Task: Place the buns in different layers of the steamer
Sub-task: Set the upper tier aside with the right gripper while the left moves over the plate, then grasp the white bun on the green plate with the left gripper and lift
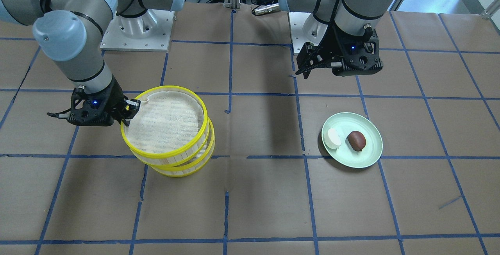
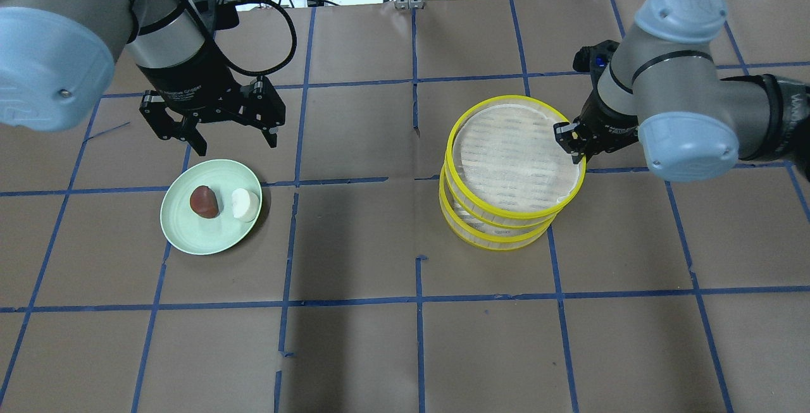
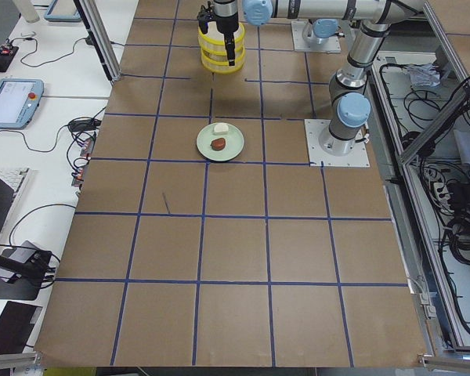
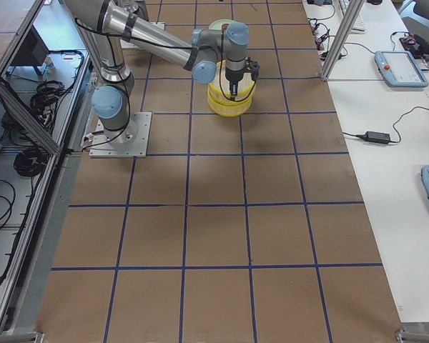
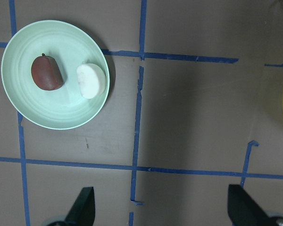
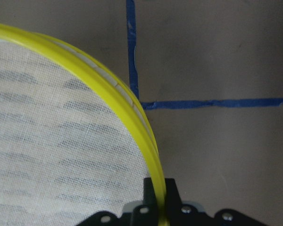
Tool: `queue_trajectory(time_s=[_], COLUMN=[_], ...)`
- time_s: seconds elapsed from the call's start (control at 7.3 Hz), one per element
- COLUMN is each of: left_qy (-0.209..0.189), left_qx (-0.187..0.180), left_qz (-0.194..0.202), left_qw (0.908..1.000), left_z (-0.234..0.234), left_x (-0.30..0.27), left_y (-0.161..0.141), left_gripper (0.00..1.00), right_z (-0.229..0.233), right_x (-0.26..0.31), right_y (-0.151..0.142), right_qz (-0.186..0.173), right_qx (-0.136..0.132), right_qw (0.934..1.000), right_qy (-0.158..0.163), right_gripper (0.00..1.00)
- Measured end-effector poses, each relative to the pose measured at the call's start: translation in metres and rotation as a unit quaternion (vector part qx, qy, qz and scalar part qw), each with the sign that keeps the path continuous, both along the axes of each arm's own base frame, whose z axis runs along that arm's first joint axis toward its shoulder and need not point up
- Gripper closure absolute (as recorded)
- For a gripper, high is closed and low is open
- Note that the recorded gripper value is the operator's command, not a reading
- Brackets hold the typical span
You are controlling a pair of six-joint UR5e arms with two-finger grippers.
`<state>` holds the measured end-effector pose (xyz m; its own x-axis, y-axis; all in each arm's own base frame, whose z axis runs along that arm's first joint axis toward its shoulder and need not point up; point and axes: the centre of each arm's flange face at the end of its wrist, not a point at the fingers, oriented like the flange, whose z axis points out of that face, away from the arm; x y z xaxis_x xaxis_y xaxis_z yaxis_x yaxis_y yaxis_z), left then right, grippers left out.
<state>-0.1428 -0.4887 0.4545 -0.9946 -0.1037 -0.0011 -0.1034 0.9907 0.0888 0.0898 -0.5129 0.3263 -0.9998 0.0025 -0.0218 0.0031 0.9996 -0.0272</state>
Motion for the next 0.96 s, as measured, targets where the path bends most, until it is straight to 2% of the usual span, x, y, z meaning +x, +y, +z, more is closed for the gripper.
queue_trajectory(time_s=[0.41,0.82,0.96], left_qy=[0.004,0.032,0.039], left_qx=[0.001,-0.006,-0.007], left_qz=[0.035,0.046,0.042], left_qw=[0.9994,0.9984,0.9983], left_z=[-0.087,-0.185,-0.198], left_x=[0.087,0.111,0.112], left_y=[-0.047,-0.048,-0.047], left_gripper=[0.00,0.01,0.07], right_z=[0.035,0.030,0.027], right_x=[-0.057,-0.151,-0.178], right_y=[-0.014,-0.014,-0.011], right_qz=[0.017,0.054,0.057], right_qx=[0.006,0.015,0.018], right_qw=[0.9998,0.9980,0.9978], right_qy=[0.010,0.028,0.027], right_gripper=[0.91,0.92,0.92])
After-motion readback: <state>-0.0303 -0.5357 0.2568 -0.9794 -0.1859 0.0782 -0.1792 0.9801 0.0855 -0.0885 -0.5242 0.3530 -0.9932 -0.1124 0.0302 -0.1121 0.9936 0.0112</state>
